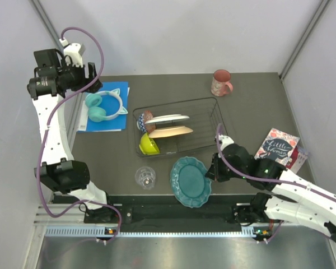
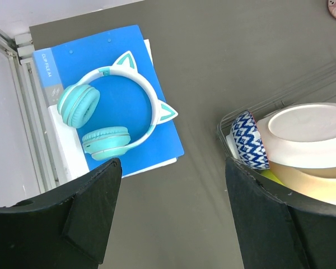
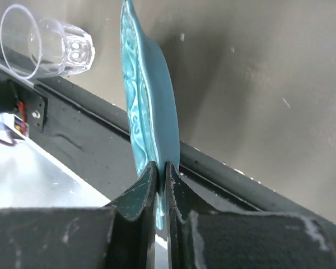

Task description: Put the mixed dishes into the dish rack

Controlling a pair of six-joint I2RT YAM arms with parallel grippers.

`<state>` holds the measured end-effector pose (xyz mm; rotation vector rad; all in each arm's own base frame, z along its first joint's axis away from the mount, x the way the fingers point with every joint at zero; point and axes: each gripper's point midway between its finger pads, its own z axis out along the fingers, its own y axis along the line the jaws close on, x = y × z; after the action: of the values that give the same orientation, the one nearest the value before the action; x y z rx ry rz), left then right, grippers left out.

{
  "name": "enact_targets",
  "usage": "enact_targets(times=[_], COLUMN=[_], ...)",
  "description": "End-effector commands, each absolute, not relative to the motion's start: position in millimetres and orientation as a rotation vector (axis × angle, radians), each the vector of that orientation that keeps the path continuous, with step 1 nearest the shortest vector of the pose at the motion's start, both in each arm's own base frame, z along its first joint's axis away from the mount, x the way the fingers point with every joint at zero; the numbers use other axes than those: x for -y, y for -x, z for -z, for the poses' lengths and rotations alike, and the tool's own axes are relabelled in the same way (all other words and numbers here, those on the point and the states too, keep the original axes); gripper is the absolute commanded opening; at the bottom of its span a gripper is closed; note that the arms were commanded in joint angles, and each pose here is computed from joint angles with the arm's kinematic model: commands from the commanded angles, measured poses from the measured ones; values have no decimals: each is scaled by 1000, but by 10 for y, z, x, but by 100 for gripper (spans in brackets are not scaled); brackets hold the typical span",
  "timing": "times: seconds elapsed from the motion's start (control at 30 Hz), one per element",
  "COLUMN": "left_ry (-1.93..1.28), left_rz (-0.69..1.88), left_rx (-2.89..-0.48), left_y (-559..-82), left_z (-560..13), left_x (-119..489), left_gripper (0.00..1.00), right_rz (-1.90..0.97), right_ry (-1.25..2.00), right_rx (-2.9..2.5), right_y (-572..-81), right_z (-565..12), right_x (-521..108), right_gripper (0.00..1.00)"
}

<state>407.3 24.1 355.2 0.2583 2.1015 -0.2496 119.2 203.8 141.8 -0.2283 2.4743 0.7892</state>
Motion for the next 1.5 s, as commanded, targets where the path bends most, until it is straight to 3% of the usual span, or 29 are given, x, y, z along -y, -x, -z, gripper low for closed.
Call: enact_targets(times=[0.0,0.33,0.57,0.77,1.17,1.47], left_ry=[-264,-309,-325,-313,-313,-312], left_rz=[245,241,257,269,247,245], left_rx=[-2019,-2017,-2009,-2013,-2013,-2007], left_y=[-4066,-4014,-3983,-3978,-3950,-3969], left_z=[-3782,-3748,-3771,-3719,-3677,-3684], left_x=[-216,-192,-156,-145,-174,-174], left_gripper=[79,79,79,79,79,79], right_rz=[-739,-752,-574,-448,-138,-123], right_ry=[271,248,355,547,918,993], right_rx=[-2278,-2308,-2103,-2022,-1998,-1992], right_y=[-1428,-1440,-1733,-1699,-1412,-1296], right_z=[-1922,-1613,-2470,-2871,-2482,-2384], right_x=[-2233,-2431,-2407,-2532,-2908,-3014], right_gripper=[0,0,0,0,0,0])
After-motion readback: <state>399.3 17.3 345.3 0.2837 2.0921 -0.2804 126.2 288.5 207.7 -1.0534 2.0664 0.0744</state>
